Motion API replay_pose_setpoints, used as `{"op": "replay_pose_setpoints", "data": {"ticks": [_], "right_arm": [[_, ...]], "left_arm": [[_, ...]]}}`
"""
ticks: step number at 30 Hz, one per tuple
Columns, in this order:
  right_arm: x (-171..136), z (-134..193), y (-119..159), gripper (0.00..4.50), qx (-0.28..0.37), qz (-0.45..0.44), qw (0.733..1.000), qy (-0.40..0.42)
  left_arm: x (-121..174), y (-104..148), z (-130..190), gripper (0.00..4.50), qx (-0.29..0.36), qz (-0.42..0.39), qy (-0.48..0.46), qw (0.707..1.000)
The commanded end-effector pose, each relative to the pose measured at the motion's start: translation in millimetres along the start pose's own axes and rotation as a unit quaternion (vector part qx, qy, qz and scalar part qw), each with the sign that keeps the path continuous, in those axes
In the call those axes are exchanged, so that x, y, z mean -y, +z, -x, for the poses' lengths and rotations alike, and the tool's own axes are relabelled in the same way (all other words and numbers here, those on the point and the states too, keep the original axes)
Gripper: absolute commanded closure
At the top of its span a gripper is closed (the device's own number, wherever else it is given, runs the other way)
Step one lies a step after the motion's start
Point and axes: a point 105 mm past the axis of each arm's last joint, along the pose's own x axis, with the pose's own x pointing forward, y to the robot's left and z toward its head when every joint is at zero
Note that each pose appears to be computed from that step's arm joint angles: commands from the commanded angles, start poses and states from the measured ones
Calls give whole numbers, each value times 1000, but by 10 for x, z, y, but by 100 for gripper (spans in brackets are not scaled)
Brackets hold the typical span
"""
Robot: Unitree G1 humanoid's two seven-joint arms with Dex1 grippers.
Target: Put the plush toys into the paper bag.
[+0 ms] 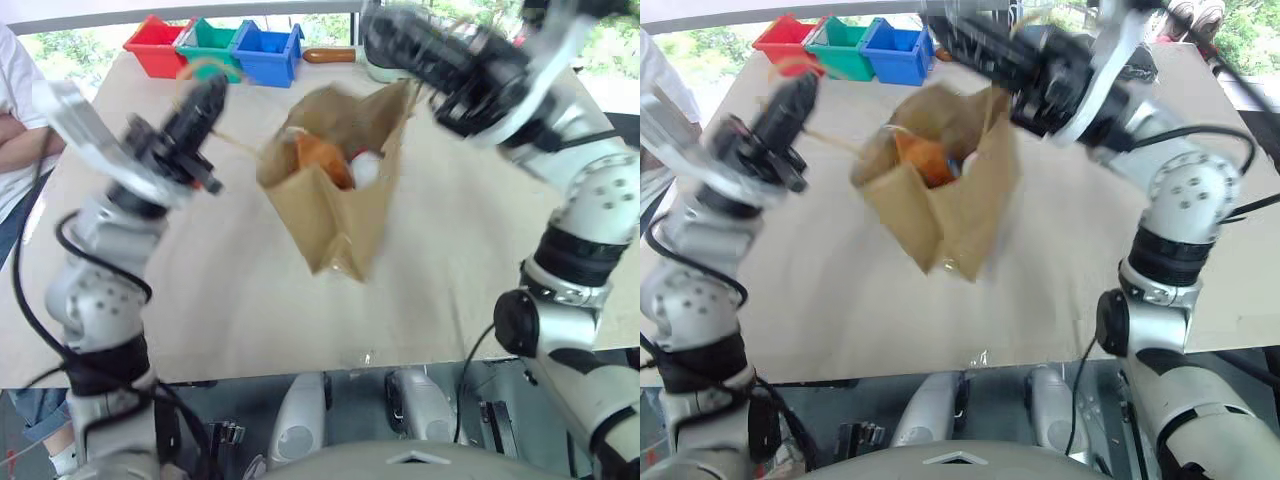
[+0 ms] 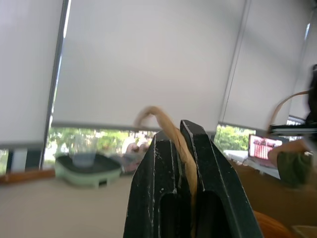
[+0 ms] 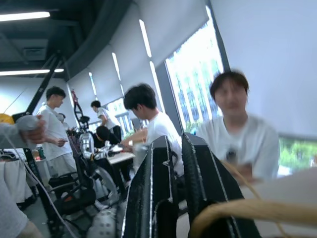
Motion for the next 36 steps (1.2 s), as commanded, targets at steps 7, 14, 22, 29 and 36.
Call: {"op": "replay_pose_setpoints", "data": {"ticks": [7, 14, 22, 29, 36], "right_arm": [[44, 493, -415, 444, -60, -8, 989, -138], [69, 609, -622, 444, -142, 46, 969, -195], [-234, 827, -701, 210, -211, 47, 958, -187], [-404, 1281, -671, 210, -278, 19, 930, -241], [-267, 1370, -1233, 444, -336, 14, 907, -254]], "left_arm": [[-234, -621, -192, 450, -102, -11, -25, 994], [-199, -744, -279, 450, -136, -19, -124, 983], [-39, -627, -90, 150, -147, 40, -175, 973], [185, -661, 412, 7, -215, 102, -164, 957], [472, -1119, 515, 0, -258, 88, -159, 949]]}}
